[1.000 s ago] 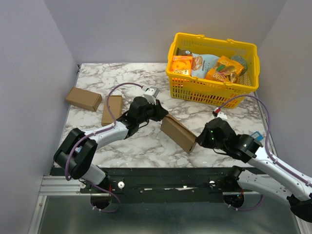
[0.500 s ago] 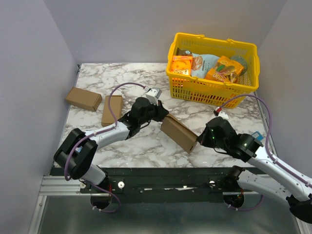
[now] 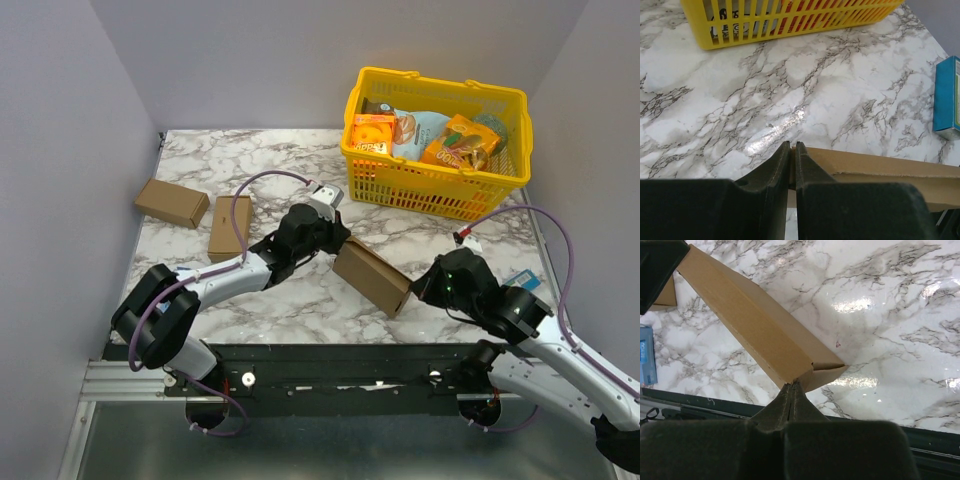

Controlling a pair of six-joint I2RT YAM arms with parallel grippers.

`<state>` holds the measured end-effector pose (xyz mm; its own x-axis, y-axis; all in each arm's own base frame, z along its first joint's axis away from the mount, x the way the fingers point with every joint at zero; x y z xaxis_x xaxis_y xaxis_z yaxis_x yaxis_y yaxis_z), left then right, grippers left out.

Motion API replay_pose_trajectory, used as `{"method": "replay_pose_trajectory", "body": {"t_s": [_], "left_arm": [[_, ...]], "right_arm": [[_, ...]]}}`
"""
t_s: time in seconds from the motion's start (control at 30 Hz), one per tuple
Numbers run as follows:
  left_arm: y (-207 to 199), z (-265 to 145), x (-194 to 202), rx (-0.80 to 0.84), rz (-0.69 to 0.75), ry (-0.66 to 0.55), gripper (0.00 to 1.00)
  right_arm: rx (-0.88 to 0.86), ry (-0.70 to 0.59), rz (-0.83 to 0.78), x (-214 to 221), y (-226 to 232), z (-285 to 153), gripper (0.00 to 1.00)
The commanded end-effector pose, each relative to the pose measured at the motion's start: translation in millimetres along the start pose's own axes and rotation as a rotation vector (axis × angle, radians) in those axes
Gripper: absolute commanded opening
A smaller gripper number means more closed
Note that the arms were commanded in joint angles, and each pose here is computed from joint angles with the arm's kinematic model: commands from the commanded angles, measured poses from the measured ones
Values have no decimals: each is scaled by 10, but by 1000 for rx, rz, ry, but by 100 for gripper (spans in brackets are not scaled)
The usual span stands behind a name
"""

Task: Fold the paper box

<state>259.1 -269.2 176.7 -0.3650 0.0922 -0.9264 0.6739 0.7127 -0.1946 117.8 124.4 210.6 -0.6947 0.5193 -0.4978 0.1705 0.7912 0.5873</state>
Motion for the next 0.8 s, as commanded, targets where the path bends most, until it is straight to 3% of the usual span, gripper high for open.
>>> {"method": "replay_pose_trajectory", "body": {"t_s": [0.0, 0.17, 0.43, 0.77], "left_arm": [[-31, -116, 621, -27, 59, 294, 17], [-30, -138, 600, -71, 87, 287, 18], [-62, -144, 611, -75, 101, 289, 18], [-89, -161, 621, -69, 113, 287, 18]], "right_arm": [[-27, -44, 46, -35, 41, 54, 0], [51, -36, 1, -10, -72, 72, 1], [93, -37, -43, -24, -89, 114, 21], [136, -81, -69, -99, -108, 81, 33]]}}
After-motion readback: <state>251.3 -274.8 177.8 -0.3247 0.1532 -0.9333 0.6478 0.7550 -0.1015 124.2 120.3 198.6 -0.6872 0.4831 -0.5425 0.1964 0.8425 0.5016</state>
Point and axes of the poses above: each gripper's point midway between its finger pads, its own z axis out along the fingers, its own y axis along the line the jaws close on, x = y × z, the point moved 8 cm from there along -z, back along the fingers, and after that the axes turned 9 degrees about z, right-handed, at the moved point
